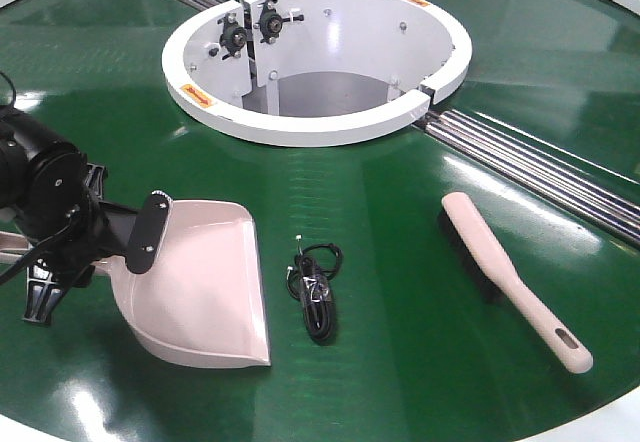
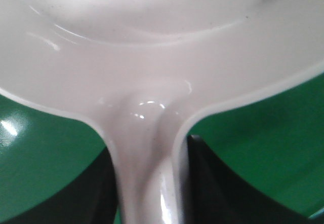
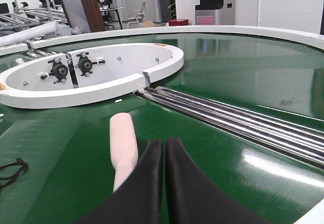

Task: Clean and inspect green conveyor with broom and dustpan

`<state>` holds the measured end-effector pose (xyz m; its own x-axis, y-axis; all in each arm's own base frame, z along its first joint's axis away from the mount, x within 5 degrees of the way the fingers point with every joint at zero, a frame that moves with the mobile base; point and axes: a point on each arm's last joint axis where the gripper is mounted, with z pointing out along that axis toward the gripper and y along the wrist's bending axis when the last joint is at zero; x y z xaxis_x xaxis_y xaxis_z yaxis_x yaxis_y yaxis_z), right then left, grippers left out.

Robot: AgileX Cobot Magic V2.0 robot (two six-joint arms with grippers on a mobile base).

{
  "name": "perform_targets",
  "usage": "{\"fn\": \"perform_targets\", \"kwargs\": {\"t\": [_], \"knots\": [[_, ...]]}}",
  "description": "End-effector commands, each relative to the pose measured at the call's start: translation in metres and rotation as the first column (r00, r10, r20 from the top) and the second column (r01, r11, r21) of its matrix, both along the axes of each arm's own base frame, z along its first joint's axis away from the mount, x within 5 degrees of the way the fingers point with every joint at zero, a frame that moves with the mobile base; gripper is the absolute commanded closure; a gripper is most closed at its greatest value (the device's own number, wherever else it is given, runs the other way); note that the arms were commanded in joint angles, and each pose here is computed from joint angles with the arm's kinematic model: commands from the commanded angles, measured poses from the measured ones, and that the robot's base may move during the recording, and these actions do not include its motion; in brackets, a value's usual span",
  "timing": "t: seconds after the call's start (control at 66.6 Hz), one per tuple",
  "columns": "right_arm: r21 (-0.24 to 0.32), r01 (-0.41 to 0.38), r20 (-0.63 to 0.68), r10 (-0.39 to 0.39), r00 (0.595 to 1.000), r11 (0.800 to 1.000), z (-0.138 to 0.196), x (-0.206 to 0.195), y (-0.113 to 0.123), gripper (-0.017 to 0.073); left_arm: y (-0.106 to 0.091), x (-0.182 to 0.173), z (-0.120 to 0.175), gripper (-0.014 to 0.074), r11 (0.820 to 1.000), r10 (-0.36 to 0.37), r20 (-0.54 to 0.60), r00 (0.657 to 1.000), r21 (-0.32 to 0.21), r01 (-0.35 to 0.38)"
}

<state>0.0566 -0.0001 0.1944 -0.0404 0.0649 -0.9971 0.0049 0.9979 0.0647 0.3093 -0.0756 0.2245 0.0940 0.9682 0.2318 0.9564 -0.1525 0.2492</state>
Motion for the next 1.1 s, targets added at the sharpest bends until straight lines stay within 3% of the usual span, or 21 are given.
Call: {"fn": "perform_targets", "kwargs": {"t": [0.0,0.541,0.586,0.691,0.796,0.947,1.082], "knots": [[-0.006,0.007,0.076,-0.007,0.997,1.0,0.006,-0.001,0.0,0.0568,-0.008,-0.005,0.011,0.0599,0.998,-0.06,-0.007,0.998,-0.011,0.06],[0.01,0.007,0.103,-0.008,0.995,1.0,0.008,-0.001,0.0,0.0568,-0.008,-0.005,0.011,0.0599,0.998,-0.06,-0.007,0.998,-0.011,0.06],[0.036,0.004,0.153,-0.01,0.988,0.999,0.014,-0.001,-0.001,0.0568,-0.008,-0.005,0.011,0.0599,0.998,-0.06,-0.007,0.998,-0.011,0.06],[0.039,0.002,0.259,-0.012,0.966,0.999,0.031,-0.004,-0.001,0.0568,-0.008,-0.005,0.011,0.0599,0.998,-0.06,-0.007,0.998,-0.011,0.06],[0.046,-0.004,0.279,-0.009,0.96,0.999,0.057,-0.007,0.0,0.0568,-0.009,-0.005,0.011,0.0599,0.998,-0.061,-0.005,0.998,-0.012,0.06],[0.046,-0.005,0.183,-0.004,0.983,0.999,0.102,0.001,0.0,0.0568,-0.009,-0.005,0.011,0.0599,0.998,-0.061,-0.005,0.998,-0.012,0.06],[0.023,-0.004,-0.038,0.005,0.999,1.0,0.132,0.023,0.0,0.0568,-0.009,-0.005,0.011,0.0599,0.998,-0.061,-0.005,0.998,-0.012,0.06]]}}
